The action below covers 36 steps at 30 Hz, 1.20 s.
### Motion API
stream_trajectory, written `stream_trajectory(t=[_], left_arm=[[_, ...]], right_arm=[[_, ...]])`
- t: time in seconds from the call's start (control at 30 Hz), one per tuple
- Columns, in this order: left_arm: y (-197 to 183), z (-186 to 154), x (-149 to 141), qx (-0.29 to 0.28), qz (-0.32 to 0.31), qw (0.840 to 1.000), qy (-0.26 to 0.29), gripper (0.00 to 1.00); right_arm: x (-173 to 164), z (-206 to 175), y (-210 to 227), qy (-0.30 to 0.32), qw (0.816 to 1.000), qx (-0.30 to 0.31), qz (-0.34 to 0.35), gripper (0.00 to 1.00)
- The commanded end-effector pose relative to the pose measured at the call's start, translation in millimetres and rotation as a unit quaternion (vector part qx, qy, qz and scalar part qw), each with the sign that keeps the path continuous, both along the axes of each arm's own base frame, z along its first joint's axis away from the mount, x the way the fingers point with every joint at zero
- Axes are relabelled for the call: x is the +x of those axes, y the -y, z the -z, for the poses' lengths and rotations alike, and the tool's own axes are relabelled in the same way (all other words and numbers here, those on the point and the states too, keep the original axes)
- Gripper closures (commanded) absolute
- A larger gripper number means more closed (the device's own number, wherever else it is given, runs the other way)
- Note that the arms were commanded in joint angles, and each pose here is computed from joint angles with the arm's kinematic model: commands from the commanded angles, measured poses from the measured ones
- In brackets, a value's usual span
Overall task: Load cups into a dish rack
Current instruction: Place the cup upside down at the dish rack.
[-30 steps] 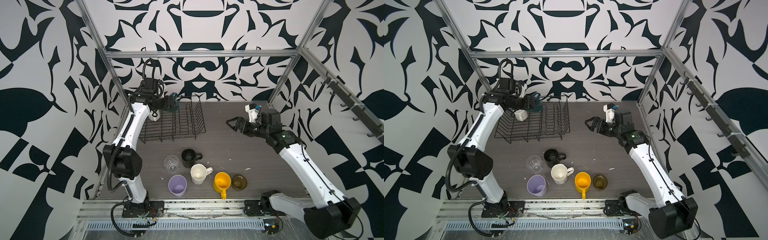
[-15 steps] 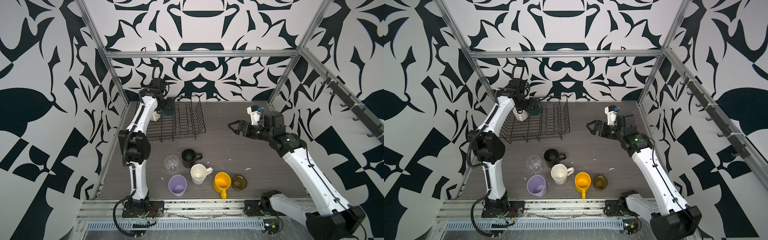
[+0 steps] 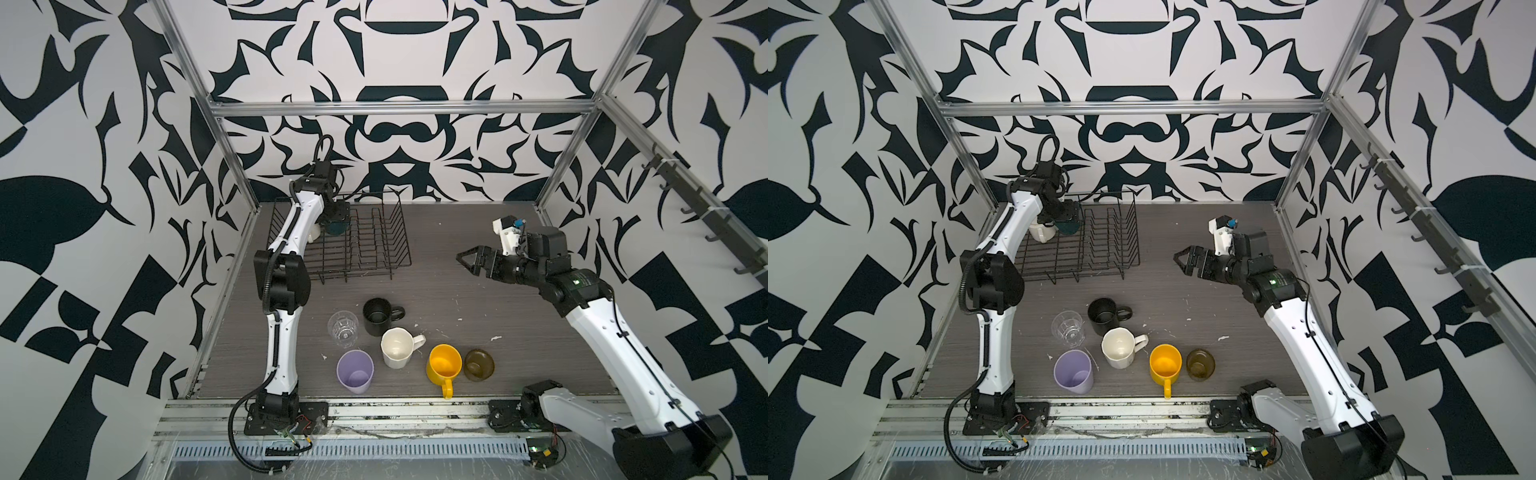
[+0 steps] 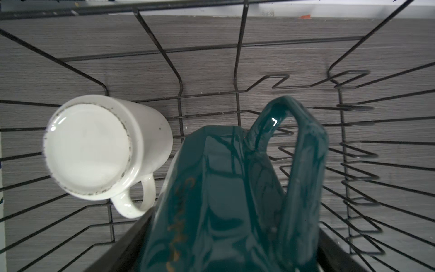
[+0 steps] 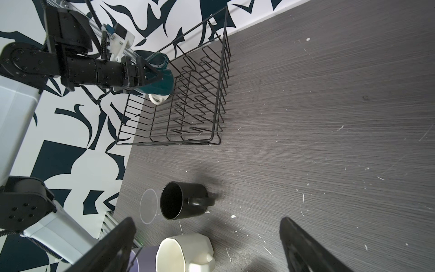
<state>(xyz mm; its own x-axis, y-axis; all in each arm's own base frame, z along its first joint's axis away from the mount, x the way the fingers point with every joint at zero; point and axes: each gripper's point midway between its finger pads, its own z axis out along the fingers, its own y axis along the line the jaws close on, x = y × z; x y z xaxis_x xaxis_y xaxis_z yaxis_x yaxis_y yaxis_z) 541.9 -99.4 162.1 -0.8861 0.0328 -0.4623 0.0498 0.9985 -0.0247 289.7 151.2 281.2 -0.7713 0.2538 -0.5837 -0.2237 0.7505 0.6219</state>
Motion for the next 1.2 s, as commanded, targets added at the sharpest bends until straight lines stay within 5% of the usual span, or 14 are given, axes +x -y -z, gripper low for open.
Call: stream_trajectory(t=[0.0, 1.17], left_arm=[[-7, -13, 4, 0.007, -0.004, 1.000, 0.014, 1.00], [-27, 39, 35, -0.018, -0.041, 0.999, -0.002, 0.97]], right_arm=[[1, -5, 1, 0.017, 1.000, 0.001, 0.001, 0.02], [-3, 11, -1, -0.010, 1.000, 0.017, 0.003, 0.04]])
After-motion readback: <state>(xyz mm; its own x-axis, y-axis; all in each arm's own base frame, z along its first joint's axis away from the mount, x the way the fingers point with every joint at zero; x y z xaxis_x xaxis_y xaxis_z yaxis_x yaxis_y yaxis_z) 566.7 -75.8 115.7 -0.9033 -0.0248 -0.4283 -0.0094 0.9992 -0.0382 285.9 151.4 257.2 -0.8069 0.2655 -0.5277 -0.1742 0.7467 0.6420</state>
